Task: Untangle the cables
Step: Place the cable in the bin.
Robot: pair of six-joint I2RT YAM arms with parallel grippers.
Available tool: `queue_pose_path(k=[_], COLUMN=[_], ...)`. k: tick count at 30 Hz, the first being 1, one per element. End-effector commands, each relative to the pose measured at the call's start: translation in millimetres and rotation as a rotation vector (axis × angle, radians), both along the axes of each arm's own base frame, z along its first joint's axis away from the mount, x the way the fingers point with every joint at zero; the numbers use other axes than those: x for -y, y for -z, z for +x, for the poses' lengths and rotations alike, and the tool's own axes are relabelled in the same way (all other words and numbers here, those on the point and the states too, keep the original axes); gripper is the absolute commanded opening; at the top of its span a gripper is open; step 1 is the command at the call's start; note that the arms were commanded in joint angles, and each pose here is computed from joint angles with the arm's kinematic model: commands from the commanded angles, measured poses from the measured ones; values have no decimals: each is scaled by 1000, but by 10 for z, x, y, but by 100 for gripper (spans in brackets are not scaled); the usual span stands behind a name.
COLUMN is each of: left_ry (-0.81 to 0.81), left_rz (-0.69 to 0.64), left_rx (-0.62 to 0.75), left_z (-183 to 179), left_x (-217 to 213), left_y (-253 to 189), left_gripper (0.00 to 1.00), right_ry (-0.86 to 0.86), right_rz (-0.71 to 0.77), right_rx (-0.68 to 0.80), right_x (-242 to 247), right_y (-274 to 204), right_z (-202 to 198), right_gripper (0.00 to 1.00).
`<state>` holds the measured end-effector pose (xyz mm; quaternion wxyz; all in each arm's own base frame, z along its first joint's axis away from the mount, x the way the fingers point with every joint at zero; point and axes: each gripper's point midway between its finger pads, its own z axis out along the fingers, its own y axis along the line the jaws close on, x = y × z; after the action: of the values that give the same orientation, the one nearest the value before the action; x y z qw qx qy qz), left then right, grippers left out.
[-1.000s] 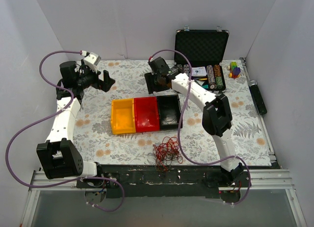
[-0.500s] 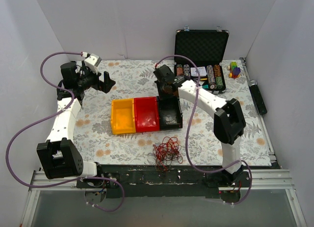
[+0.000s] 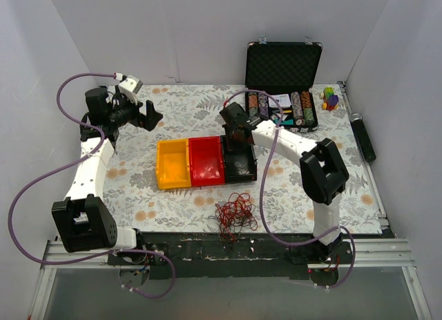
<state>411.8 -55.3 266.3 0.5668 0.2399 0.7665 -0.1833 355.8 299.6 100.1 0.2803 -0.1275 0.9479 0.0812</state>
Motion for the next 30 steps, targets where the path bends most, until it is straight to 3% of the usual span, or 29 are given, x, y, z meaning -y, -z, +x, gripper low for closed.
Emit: queue_pose_path(k=[1, 9, 13, 17, 20, 24, 30], left_ry=[12, 14, 13, 14, 15, 14, 17], left_rz=[2, 11, 12, 13, 16, 22, 23], left_rx=[55, 59, 57, 63, 71, 79, 89], left_z=[-55, -36, -24, -27, -36, -48, -62], left_x=[17, 9, 5, 11, 11, 3, 13], left_y=[-175, -156, -129, -147, -170, -185, -243], left_gripper=[98, 98, 98, 98, 98, 98, 98], right_ry=[18, 9, 13, 25, 24, 22, 7], right_rz=[54, 58, 53, 61, 73, 92, 129], right_rx=[-38, -87, -117, -163, -178, -95, -45], right_x=[-79, -140, -123, -81, -75, -61, -66], right_y=[45, 254, 367, 533, 530, 133, -276], right_z=[147, 221, 203, 140, 122, 218, 249], right_gripper=[1, 2, 21, 29, 42, 62, 71])
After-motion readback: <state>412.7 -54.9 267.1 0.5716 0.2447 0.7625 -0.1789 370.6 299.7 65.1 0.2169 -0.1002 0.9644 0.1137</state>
